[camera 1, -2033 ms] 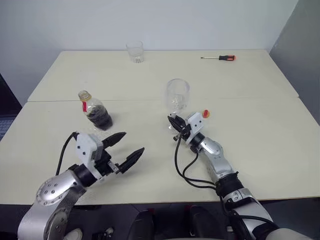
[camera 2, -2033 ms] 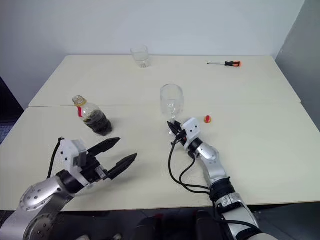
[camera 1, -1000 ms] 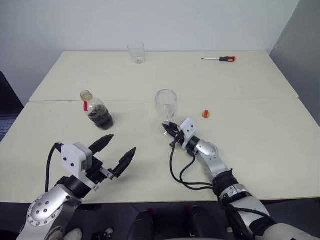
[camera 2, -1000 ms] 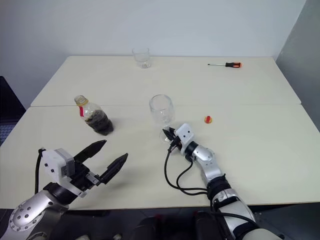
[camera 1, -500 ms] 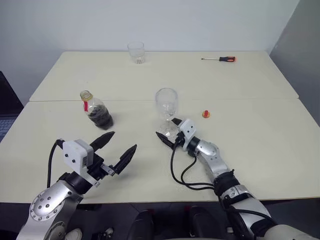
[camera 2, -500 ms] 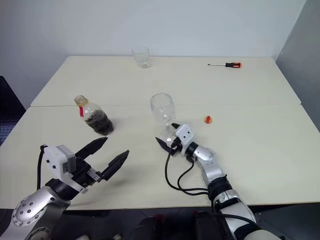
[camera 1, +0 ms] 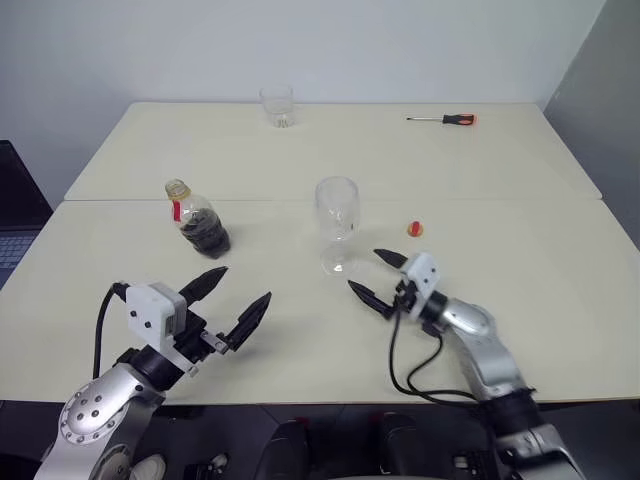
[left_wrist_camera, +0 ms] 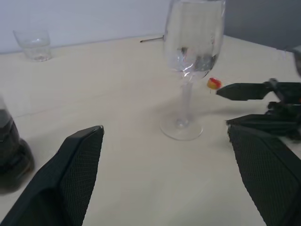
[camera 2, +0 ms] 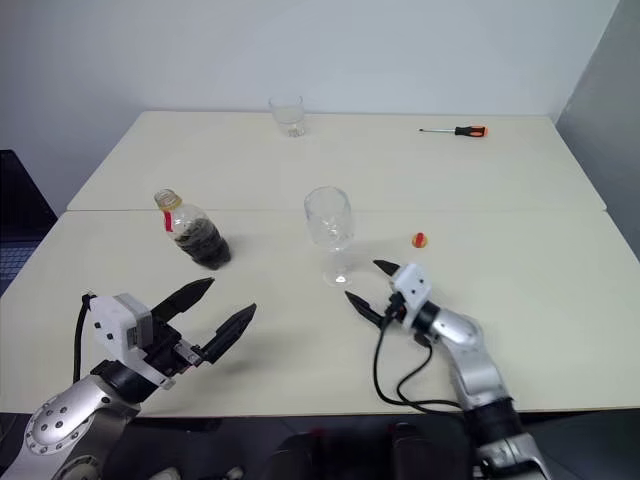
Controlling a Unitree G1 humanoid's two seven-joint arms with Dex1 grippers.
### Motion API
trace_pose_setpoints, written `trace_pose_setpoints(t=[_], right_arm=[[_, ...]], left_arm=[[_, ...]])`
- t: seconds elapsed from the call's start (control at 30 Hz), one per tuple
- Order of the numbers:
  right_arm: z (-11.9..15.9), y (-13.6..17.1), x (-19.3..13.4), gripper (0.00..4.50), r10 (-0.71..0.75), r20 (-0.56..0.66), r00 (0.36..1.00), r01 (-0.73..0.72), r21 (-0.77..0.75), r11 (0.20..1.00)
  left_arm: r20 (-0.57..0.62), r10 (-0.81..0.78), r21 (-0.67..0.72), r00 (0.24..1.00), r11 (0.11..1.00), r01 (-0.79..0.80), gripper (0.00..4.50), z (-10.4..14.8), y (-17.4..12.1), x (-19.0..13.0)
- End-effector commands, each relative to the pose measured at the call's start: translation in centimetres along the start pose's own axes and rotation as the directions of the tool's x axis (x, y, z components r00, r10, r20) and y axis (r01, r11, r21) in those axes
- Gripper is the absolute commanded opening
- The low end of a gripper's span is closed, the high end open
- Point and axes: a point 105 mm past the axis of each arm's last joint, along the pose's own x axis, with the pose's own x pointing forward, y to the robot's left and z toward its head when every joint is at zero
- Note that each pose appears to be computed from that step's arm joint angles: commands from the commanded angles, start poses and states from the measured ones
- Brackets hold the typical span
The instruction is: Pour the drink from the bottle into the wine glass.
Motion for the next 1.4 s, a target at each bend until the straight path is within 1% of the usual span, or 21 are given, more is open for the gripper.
trace_pose_setpoints(t=[0.03, 0.17, 0.33, 0.4, 0.53, 0.67, 0.77, 0.97, 1.27, 1.4], right_arm=[[3.5, -0.1, -1.7, 4.48, 0.000, 0.071, 0.998, 0.003, -0.032, 0.999], [5.5, 0.2, -3.9, 4.48, -0.012, 0.075, 0.997, 0.015, -0.032, 0.999], [7.9, 1.0, -5.5, 4.48, -0.025, 0.100, 0.995, 0.027, -0.018, 0.999], [8.5, 1.5, -6.0, 4.48, -0.025, 0.104, 0.994, 0.025, -0.004, 1.000], [8.8, 2.6, -7.0, 4.48, -0.002, 0.092, 0.996, 0.001, 0.017, 1.000], [8.7, 2.4, -7.0, 4.48, -0.040, 0.071, 0.997, 0.038, 0.032, 0.999], [9.6, 2.3, -7.0, 4.48, -0.065, 0.088, 0.994, 0.062, 0.033, 0.998], [10.9, 2.6, -7.7, 4.48, -0.085, 0.094, 0.992, 0.082, 0.033, 0.996], [11.3, 4.4, -8.2, 4.48, -0.059, 0.103, 0.993, 0.053, 0.060, 0.997], [11.7, 5.4, -8.3, 4.48, -0.017, 0.119, 0.993, 0.011, 0.052, 0.999]], left_arm=[[0.021, 0.075, 0.034, 0.997, 0.997, -0.076, 4.50, 0.1, 1.3, -0.4], [0.006, 0.172, 0.026, 0.985, 0.985, -0.172, 4.50, -0.9, 2.7, -0.8], [0.004, 0.291, 0.033, 0.957, 0.956, -0.291, 4.50, -1.9, 4.7, -1.1], [0.004, 0.314, 0.044, 0.950, 0.949, -0.313, 4.50, -2.2, 5.4, -0.9], [0.014, 0.342, 0.054, 0.940, 0.938, -0.342, 4.50, -2.7, 6.7, -0.2], [0.036, 0.352, 0.071, 0.935, 0.932, -0.354, 4.50, -2.7, 8.1, 1.3], [0.057, 0.354, 0.095, 0.934, 0.929, -0.358, 4.50, -2.2, 9.4, 2.4], [0.086, 0.368, 0.129, 0.926, 0.917, -0.377, 4.50, -1.1, 11.7, 3.5], [0.097, 0.324, 0.144, 0.941, 0.931, -0.336, 4.50, -0.9, 12.4, 5.4], [0.107, 0.306, 0.153, 0.946, 0.935, -0.319, 4.50, -0.4, 12.9, 6.3]])
